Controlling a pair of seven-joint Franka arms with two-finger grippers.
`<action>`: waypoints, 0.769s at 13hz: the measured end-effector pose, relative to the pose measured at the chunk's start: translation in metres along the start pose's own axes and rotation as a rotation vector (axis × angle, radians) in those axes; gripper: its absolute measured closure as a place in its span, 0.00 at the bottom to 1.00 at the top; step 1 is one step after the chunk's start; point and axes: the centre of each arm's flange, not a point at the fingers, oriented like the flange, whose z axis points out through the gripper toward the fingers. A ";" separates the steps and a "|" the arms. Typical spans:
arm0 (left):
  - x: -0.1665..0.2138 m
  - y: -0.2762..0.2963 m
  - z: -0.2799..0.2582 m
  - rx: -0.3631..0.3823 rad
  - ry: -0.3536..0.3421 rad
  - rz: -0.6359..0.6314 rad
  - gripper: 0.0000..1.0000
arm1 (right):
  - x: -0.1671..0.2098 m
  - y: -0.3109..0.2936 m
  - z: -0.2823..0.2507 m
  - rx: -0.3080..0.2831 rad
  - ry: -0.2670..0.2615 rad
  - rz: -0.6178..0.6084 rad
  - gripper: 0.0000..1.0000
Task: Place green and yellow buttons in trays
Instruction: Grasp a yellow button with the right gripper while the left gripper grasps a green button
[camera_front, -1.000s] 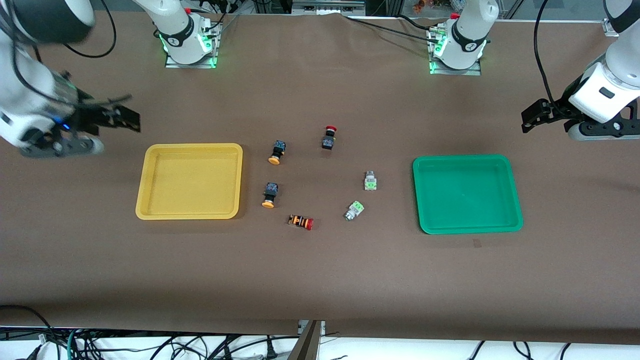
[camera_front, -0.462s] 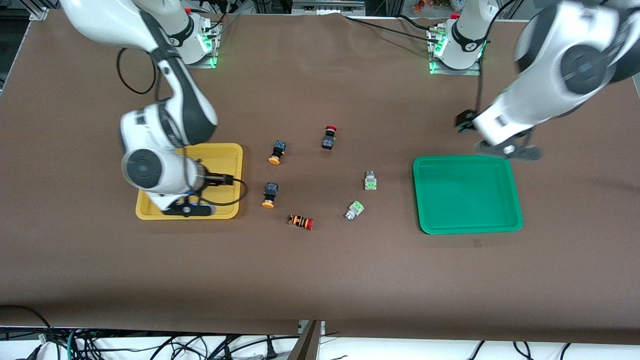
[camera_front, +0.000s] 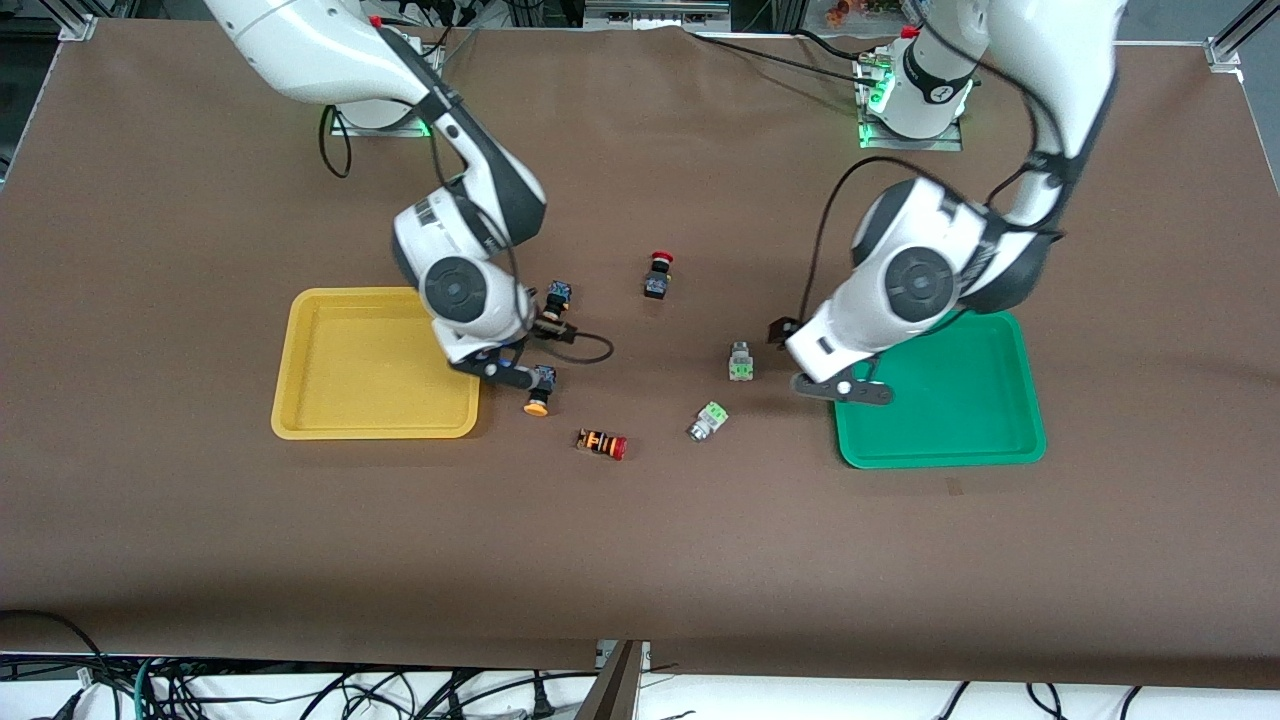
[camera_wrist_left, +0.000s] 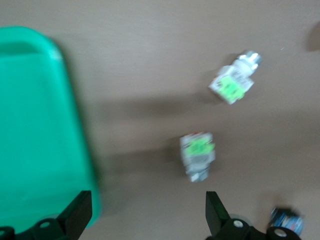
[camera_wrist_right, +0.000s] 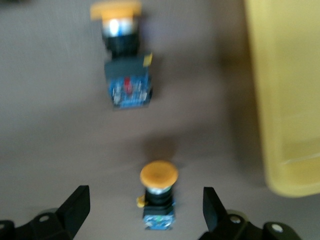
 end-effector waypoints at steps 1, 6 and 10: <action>-0.002 0.019 0.020 -0.013 0.009 -0.021 0.00 | -0.009 -0.003 0.015 -0.006 -0.008 0.015 0.00; -0.005 0.051 0.085 -0.055 0.032 -0.033 0.00 | -0.023 0.005 0.069 -0.023 -0.029 0.038 0.22; -0.003 0.048 0.105 -0.030 0.037 -0.004 0.19 | -0.018 0.004 0.045 -0.006 -0.003 0.034 0.56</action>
